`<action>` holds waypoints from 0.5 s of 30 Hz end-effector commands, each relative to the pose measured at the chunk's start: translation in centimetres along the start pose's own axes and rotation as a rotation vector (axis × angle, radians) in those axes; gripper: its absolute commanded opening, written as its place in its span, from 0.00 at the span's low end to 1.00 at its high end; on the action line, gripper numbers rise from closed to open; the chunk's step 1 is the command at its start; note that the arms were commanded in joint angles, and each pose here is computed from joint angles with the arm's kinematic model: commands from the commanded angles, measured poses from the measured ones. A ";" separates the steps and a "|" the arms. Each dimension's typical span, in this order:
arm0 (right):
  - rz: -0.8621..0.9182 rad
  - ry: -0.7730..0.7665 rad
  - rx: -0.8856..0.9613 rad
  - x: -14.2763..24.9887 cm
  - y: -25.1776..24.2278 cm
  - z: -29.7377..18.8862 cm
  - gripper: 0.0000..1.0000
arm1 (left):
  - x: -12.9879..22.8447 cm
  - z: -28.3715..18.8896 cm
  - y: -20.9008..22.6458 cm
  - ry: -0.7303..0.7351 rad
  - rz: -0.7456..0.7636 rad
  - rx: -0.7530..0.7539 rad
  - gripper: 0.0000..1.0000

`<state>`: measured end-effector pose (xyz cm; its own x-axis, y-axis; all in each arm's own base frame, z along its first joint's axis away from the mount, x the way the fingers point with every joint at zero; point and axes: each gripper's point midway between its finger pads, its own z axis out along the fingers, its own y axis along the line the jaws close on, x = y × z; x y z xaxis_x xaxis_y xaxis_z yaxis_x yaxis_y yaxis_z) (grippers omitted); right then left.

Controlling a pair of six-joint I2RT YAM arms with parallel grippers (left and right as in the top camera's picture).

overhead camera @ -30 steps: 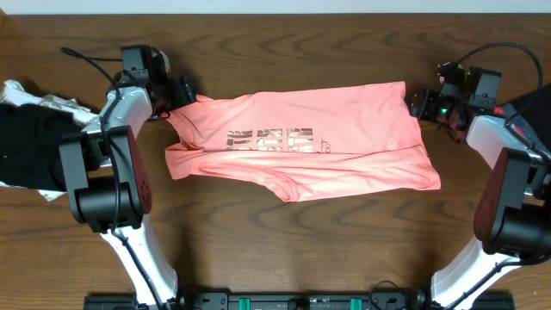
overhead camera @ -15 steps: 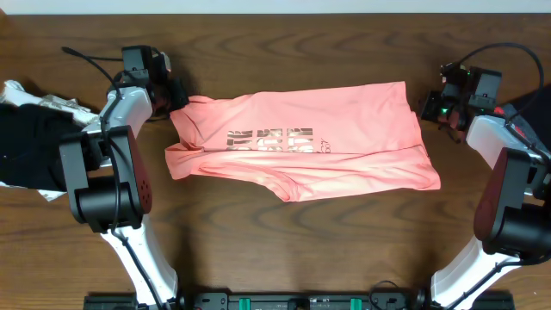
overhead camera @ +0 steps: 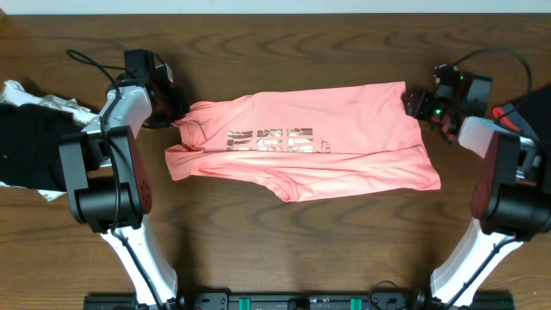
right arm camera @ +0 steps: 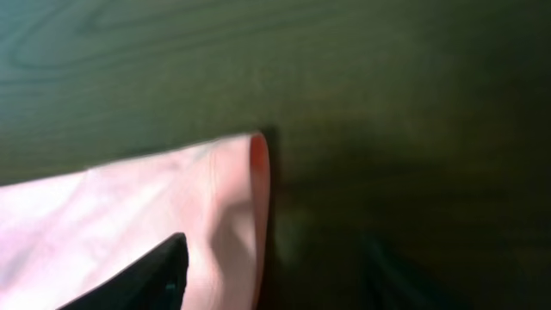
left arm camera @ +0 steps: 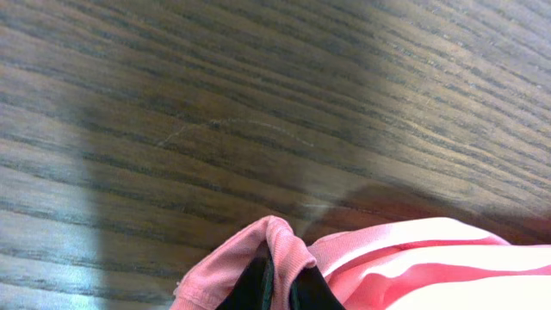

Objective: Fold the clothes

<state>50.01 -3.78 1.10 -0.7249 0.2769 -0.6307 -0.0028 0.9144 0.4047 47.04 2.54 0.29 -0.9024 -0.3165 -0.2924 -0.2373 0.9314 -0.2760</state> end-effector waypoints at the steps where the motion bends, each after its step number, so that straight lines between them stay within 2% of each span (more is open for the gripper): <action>1: 0.004 0.041 -0.061 2.0 0.8 1.8 0.63 | 0.4 0.1 0.8 0.023 -0.010 -0.031 0.06; 15: -0.034 0.028 -0.090 2.3 2.7 3.4 0.59 | 0.7 0.1 0.9 0.033 -0.016 -0.032 0.06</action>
<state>51.59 -0.83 1.09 -0.6931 0.2331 -0.6821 -0.1101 0.9010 0.4197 46.74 2.53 0.24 -0.9065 -0.3175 -0.2783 -0.2425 0.9311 -0.2723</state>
